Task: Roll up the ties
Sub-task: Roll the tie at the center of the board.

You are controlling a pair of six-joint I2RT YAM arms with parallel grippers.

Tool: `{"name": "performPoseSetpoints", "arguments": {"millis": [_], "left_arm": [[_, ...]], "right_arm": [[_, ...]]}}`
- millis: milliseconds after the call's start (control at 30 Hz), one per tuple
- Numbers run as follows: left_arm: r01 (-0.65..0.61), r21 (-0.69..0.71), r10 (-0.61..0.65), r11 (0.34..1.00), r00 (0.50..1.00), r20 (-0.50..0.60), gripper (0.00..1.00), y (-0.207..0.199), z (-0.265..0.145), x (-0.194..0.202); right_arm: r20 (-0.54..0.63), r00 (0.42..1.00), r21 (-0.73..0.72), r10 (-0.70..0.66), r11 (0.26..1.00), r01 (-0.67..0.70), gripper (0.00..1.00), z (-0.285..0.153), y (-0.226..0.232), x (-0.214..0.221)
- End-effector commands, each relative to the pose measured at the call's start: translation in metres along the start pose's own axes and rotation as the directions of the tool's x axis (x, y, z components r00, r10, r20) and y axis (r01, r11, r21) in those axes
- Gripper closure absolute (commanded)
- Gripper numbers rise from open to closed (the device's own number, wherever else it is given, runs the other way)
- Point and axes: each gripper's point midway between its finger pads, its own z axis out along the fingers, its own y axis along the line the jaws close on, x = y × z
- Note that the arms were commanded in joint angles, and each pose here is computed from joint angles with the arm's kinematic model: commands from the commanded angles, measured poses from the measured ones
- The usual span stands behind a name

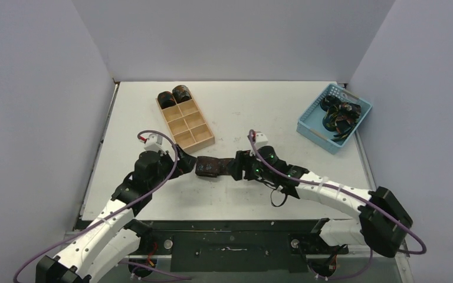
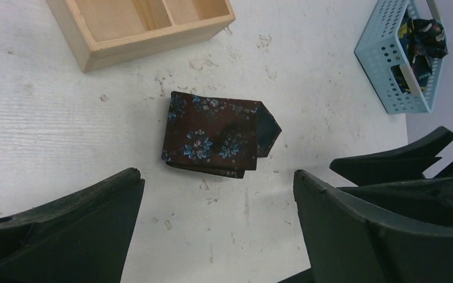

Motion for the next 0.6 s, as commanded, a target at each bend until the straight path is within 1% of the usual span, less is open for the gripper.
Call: {"name": "performPoseSetpoints", "arguments": {"millis": [0,67,133,233,467,567], "left_arm": [[0.018,0.157,-0.017,0.987,1.000,-0.010,0.01,-0.023,0.004,0.001],[0.044,0.155,-0.039,0.987,0.999,-0.032,0.00,-0.021,0.007,0.008],[0.069,0.155,-0.061,0.986,0.997,-0.052,0.06,-0.018,0.009,0.015],[0.109,0.169,-0.098,0.980,0.993,-0.071,0.10,-0.016,0.012,0.024],[0.149,0.137,-0.134,0.979,0.985,-0.111,0.16,-0.003,0.020,0.043],[0.158,0.121,-0.142,0.980,0.981,-0.130,0.18,0.003,0.023,0.050]], "right_arm": [[0.061,0.997,-0.075,-0.053,0.995,0.058,0.36,0.027,0.049,-0.025],[0.064,0.997,-0.073,-0.035,0.997,0.040,0.38,0.037,0.052,-0.027],[0.068,0.997,-0.086,-0.025,0.996,0.031,0.39,0.046,0.057,-0.030],[0.052,0.998,-0.105,-0.021,0.994,0.026,0.41,0.060,0.064,-0.030],[0.036,0.999,-0.112,-0.025,0.993,0.029,0.47,0.087,0.074,-0.035],[0.025,0.999,-0.090,-0.032,0.995,0.034,0.50,0.097,0.069,-0.034]]}}
